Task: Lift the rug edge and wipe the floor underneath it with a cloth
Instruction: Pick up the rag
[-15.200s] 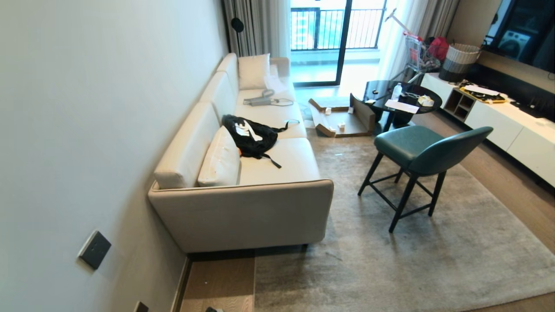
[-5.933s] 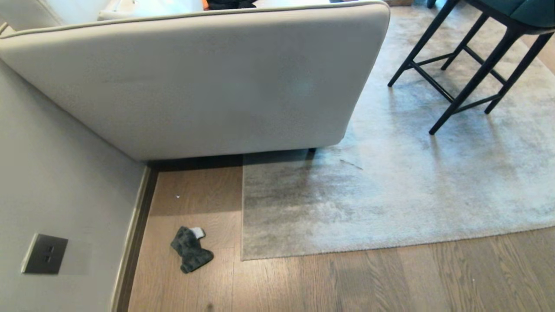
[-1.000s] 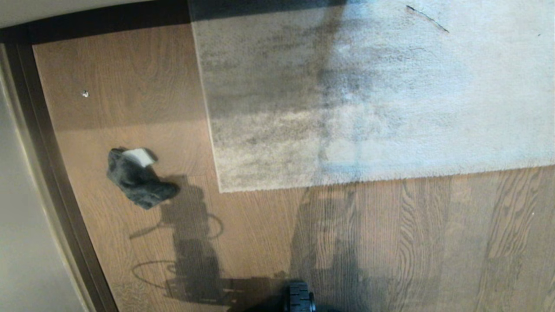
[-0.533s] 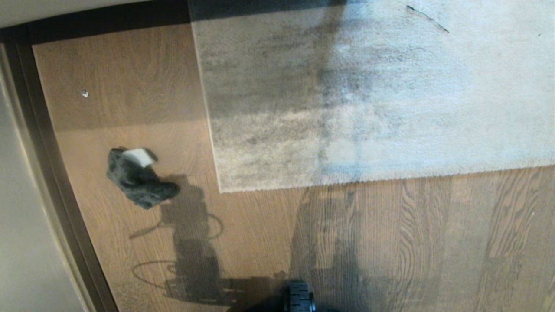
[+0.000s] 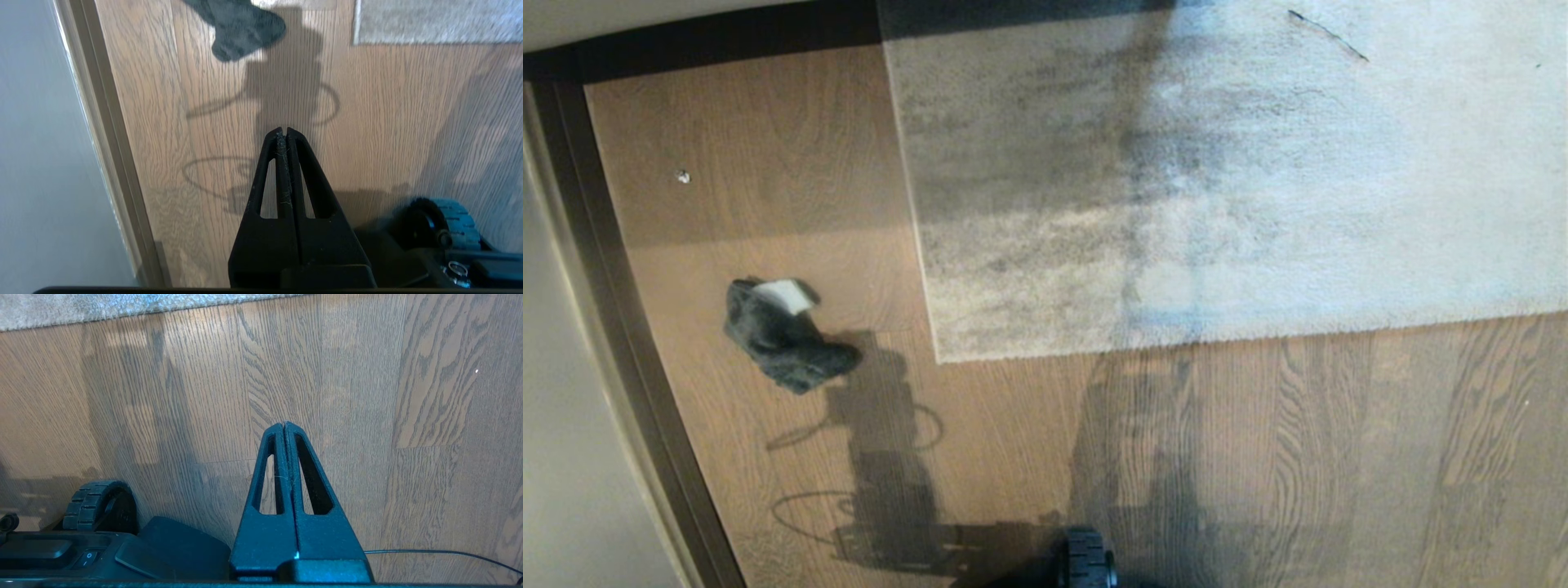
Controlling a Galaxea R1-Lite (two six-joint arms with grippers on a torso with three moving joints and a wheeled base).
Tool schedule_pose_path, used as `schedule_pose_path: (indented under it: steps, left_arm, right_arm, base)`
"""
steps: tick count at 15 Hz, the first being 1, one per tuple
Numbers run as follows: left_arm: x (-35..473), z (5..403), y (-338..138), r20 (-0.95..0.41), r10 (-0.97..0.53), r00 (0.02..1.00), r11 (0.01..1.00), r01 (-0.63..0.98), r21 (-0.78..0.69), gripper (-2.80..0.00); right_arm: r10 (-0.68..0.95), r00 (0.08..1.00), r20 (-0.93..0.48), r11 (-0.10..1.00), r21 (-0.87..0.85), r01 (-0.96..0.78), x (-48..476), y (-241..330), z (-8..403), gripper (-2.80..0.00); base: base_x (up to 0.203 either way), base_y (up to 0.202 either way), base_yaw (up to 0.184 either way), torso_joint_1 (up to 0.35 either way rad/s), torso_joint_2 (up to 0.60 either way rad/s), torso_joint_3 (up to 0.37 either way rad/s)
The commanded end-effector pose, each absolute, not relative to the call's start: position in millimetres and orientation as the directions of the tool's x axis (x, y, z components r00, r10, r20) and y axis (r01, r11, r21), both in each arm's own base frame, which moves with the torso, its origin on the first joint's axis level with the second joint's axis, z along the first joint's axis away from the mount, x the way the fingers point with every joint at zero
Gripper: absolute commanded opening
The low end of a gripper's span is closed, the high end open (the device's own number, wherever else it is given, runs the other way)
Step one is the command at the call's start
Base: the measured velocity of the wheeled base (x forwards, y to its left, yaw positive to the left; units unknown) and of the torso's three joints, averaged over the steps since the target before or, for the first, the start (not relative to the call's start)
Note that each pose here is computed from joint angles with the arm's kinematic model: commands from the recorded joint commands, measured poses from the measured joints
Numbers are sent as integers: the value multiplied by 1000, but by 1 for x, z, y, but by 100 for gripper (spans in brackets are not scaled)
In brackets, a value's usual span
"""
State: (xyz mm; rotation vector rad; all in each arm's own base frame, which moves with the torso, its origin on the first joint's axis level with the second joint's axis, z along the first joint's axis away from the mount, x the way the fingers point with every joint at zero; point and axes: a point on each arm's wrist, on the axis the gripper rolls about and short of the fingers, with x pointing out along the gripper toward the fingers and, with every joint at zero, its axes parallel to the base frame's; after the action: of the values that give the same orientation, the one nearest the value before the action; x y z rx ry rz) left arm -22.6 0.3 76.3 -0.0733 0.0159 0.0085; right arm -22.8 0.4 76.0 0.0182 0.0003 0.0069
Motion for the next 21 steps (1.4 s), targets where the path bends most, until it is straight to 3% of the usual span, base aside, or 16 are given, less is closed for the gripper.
schedule_pose_path:
  steps: [1,5,10,20,21]
  left_arm:
    - [-19,77,0,-62,6,998,997,-11,-72,-280]
    - [-15,89,0,-99,-1,995,997,-6,-71,-280]
    - [17,119,0,-255,3,967,997,-24,-76,-280]
    - [103,177,-1,-216,25,976,997,-40,-66,-280]
    - [108,181,1,-212,39,977,996,-54,-65,-89]
  right_arm:
    - [8,1000,0,1000,18,-8,-23,0,76,-280]
    - [8,1000,0,1000,18,-8,-23,0,76,-280]
    - [8,1000,0,1000,18,-8,-23,0,76,-280]
    - [8,1000,0,1000,18,-8,-23,0,76,-280]
    - [8,1000,0,1000,18,-8,-23,0,76,-280]
  base:
    - [0,0,0,0,0,0]
    - [0,0,0,0,0,0]
    - [0,0,0,0,0,0]
    - [0,0,0,0,0,0]
    - [0,0,0,0,0,0]
